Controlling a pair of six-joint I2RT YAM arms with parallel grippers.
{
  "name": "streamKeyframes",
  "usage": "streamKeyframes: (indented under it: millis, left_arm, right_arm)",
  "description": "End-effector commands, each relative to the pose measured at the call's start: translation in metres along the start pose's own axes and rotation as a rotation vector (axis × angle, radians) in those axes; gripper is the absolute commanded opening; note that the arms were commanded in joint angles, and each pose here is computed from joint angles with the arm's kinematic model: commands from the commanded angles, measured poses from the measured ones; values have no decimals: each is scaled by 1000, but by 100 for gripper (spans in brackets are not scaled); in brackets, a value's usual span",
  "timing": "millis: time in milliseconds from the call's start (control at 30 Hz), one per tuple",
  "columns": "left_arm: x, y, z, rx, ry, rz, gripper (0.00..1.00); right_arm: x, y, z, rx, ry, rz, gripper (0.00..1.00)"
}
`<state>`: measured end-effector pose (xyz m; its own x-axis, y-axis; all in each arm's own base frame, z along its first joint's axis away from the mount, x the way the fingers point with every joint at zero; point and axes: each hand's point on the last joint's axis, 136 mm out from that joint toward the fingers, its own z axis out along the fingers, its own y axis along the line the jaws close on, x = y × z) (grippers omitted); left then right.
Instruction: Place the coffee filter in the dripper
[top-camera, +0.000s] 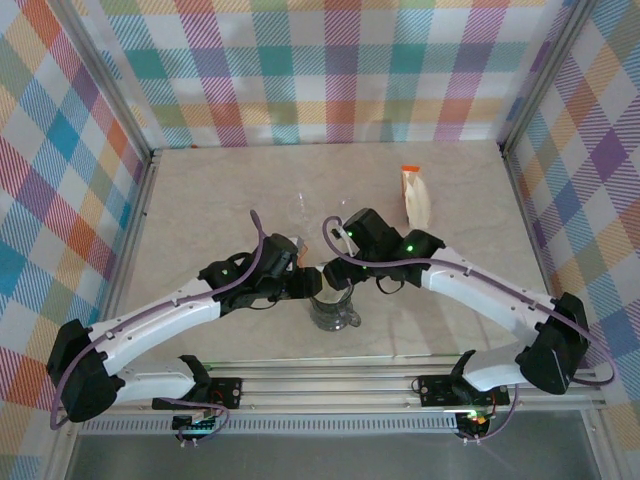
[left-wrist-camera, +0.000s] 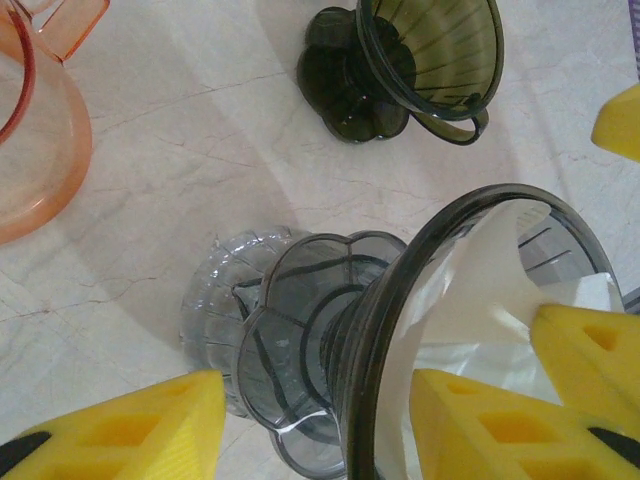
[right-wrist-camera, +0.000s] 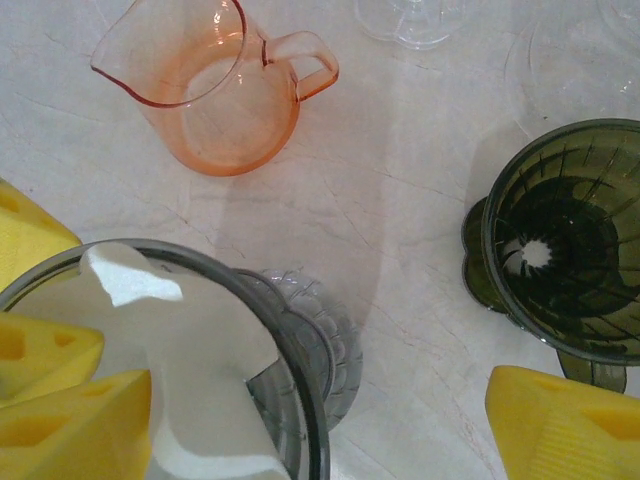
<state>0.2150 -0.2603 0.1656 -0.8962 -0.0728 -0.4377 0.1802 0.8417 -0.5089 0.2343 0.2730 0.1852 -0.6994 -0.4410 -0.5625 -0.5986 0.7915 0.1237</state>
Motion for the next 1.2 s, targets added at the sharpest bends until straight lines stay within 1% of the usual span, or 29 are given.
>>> streamKeyframes:
  millis: [0, 333, 600, 800, 933, 1067, 1167]
  left_arm:
    - [3, 2, 5, 1, 14, -12, 51]
    - [9, 6, 9, -3, 32, -26, 47]
    - [15, 8, 11, 4, 44, -41, 45]
    - [15, 9, 11, 4, 45, -44, 46]
    - [14, 4, 11, 18, 43, -48, 49]
    - [12, 3, 11, 21, 41, -48, 50]
    - [10, 1, 9, 25, 38, -49, 52]
  right_arm:
    - [-12, 2, -1, -18, -27, 3, 82]
    - [-5, -22, 1, 111, -7, 62, 74]
    - [0, -32, 2, 166, 1, 85, 72]
    - [-5, -25, -3, 126, -27, 87, 74]
    - [-14, -15, -17, 56, -98, 91, 78]
    - [-19, -15, -32, 47, -152, 91, 81]
    - [-19, -15, -37, 41, -159, 90, 82]
